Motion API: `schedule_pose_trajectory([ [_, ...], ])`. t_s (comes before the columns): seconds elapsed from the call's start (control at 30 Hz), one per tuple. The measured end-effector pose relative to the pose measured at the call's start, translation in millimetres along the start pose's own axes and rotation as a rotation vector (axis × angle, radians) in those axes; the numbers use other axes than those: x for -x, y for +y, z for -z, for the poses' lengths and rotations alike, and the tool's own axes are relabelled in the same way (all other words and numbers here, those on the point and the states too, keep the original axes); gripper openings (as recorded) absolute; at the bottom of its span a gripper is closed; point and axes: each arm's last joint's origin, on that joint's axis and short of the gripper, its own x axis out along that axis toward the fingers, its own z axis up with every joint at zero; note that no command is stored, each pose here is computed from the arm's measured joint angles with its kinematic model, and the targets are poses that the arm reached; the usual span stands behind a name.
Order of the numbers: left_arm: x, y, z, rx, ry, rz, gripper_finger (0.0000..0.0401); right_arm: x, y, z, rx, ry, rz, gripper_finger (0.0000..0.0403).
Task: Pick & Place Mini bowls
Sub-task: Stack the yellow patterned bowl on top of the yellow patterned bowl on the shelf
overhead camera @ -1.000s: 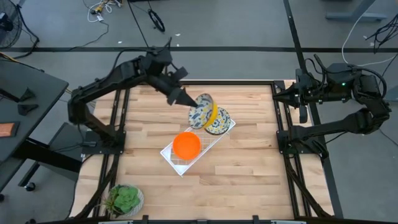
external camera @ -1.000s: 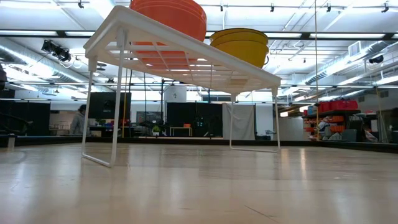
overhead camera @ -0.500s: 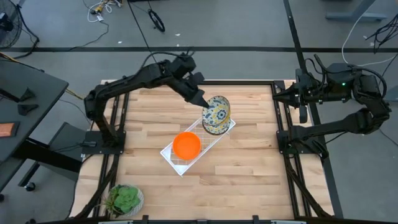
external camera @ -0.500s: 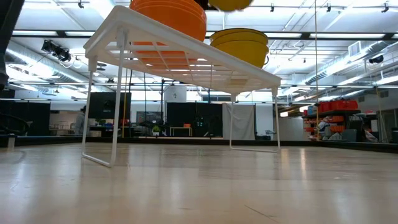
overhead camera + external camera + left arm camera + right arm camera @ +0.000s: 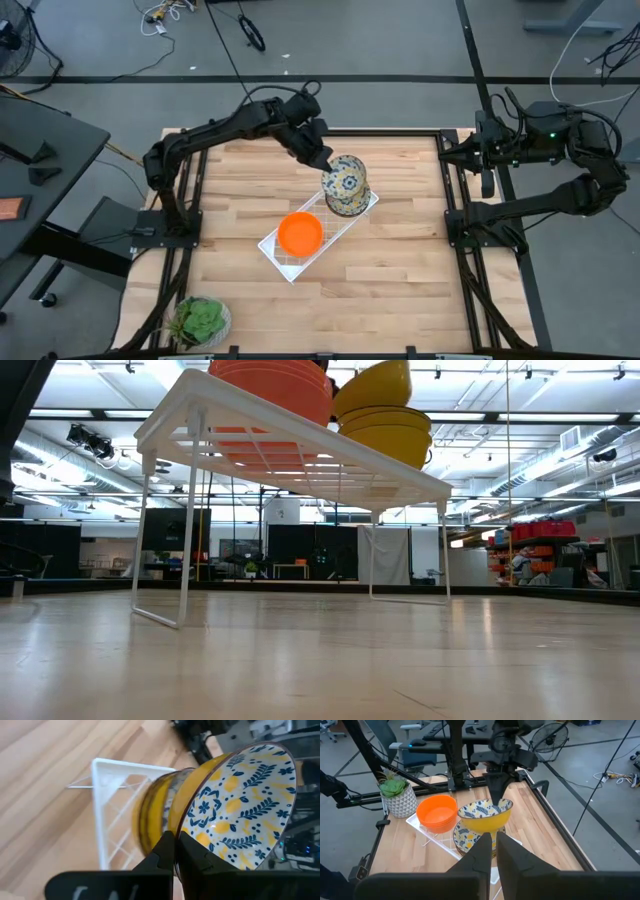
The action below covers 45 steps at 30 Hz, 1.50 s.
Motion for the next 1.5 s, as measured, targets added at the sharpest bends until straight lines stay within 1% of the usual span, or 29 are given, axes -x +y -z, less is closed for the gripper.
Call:
schedule_pose_trajectory([
  [0.17,3,5,-1,0.003,0.005,-0.025,0.0008,0,0,0,0.0,-0.001,0.0,0.0032],
  [0.4,3,8,2,-0.028,0.027,-0.062,0.0008,0,0,0,0.0,0.0,0.0,0.0032],
  [0.53,3,7,2,-0.032,0.027,-0.045,0.0008,0,0,0,0.0,0.0,0.0,0.0032],
  [0.7,5,1,3,-0.047,0.022,-0.011,0.0008,0,0,0,0.0,0.0,0.0,0.0032],
  [0.8,3,-2,6,-0.038,0.032,-0.007,0.0008,0,0,0,0.0,0.0,0.0,0.0032],
  [1.0,-1,-12,12,-0.055,0.049,0.007,0.0008,0,0,0,0.0,0.0,0.0,0.0032],
  [1.17,-2,-17,16,-0.041,0.046,-0.014,0.0008,0,0,0,0.0,0.0,0.0,0.0032],
  [1.27,2,-24,13,-0.06,0.01,-0.019,0.0008,0,0,0,0.0,0.0,0.0,0.0032],
  [1.5,2,-24,14,-0.059,0.009,-0.03,0.0007,0,0,0,0.0,0.0,0.0,0.0032],
])
